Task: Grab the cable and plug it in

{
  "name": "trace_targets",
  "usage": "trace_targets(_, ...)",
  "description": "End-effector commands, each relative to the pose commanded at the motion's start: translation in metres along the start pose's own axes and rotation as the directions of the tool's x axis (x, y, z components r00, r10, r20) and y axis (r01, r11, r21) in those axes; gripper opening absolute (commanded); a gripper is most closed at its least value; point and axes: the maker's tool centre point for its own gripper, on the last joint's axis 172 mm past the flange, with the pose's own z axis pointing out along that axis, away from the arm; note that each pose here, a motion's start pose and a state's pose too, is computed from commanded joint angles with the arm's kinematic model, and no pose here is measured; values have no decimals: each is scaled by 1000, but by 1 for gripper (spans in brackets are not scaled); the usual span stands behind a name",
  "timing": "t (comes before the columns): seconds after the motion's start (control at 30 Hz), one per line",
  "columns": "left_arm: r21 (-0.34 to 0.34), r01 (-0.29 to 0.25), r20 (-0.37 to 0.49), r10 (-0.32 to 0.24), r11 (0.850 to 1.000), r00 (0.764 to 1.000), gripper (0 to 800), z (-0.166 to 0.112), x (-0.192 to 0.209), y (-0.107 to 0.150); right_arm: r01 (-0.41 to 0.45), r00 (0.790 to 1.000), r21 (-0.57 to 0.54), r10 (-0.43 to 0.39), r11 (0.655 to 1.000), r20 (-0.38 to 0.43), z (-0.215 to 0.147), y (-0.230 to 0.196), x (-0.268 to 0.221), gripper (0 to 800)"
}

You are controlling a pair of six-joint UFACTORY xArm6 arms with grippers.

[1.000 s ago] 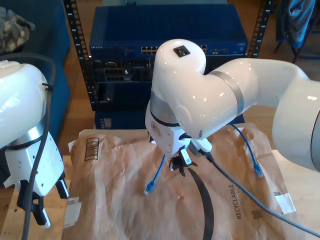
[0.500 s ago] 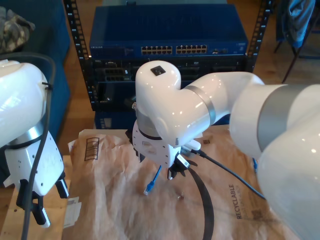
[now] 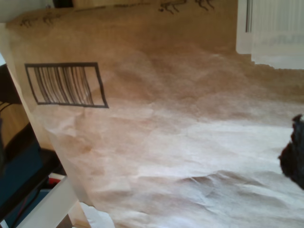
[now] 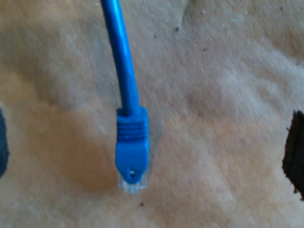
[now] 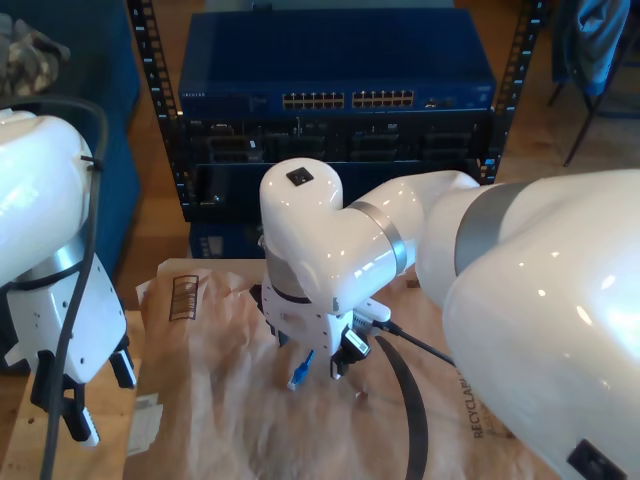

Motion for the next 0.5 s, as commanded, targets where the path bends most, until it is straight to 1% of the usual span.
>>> trace_targets(0.07, -6, -1, -1, 1, 1000, 1000, 800, -3, 0, 1, -20, 1000, -4, 20, 1000, 1, 2, -1, 2, 797)
trace_targets(0.27, -13, -3, -4, 3, 1000, 1000, 800, -6, -1, 3, -25, 1000, -18, 25, 1000, 3, 7, 3, 4, 796)
trace_targets(0.4, -16, -3, -4, 3, 1000, 1000, 800, -6, 0, 3, -65, 998, -37, 65, 997, 6, 15, 8, 12, 796)
trace_targets(0.5, -15, -5, -4, 5, 1000, 1000, 800, -6, 0, 3, -67, 998, -38, 67, 997, 6, 16, 9, 12, 796)
